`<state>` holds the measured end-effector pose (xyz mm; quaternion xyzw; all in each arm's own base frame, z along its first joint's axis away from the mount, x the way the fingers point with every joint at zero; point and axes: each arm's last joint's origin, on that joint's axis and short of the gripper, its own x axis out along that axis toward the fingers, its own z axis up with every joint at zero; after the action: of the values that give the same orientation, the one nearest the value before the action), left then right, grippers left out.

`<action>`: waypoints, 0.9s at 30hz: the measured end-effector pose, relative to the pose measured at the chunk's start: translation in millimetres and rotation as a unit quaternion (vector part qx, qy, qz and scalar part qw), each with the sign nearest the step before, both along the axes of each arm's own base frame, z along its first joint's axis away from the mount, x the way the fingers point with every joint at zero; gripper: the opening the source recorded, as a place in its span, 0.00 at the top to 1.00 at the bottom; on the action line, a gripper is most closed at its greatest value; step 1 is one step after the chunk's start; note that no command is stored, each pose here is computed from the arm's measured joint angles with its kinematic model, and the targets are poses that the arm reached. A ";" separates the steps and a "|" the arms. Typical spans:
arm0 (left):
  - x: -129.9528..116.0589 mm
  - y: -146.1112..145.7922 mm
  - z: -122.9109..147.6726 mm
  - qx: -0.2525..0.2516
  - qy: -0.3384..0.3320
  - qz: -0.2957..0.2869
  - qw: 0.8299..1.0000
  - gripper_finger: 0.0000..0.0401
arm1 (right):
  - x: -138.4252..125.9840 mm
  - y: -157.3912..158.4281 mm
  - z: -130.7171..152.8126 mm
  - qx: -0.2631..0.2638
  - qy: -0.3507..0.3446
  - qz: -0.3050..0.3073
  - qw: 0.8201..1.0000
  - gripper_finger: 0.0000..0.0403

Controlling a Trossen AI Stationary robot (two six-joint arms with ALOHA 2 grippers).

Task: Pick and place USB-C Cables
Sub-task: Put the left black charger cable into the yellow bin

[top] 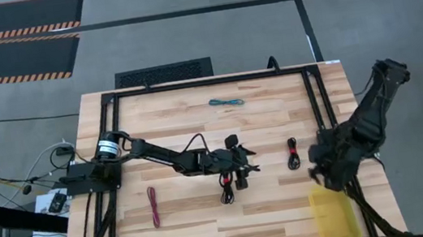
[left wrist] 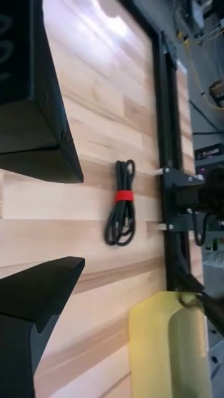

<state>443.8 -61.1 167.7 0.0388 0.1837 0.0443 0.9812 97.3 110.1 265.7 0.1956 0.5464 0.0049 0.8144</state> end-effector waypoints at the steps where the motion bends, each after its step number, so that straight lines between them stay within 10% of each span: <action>1: -0.5 0.1 0.0 -0.001 0.004 0.000 1.000 0.51 | -2.2 3.3 2.1 0.009 0.007 0.005 1.000 0.97; 12: -11.3 1.9 4.7 -0.031 0.067 0.022 0.997 0.51 | -21.5 41.9 12.7 0.089 0.019 -0.009 0.996 0.95; 27: -18.5 7.3 10.6 -0.064 0.096 0.049 0.992 0.51 | -20.3 80.3 -22.8 0.045 0.118 -0.066 0.990 0.60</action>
<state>425.2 -53.8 178.3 -0.0288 0.2812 0.0767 0.9561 76.9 190.4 242.9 0.2672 0.6239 -0.0477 0.7329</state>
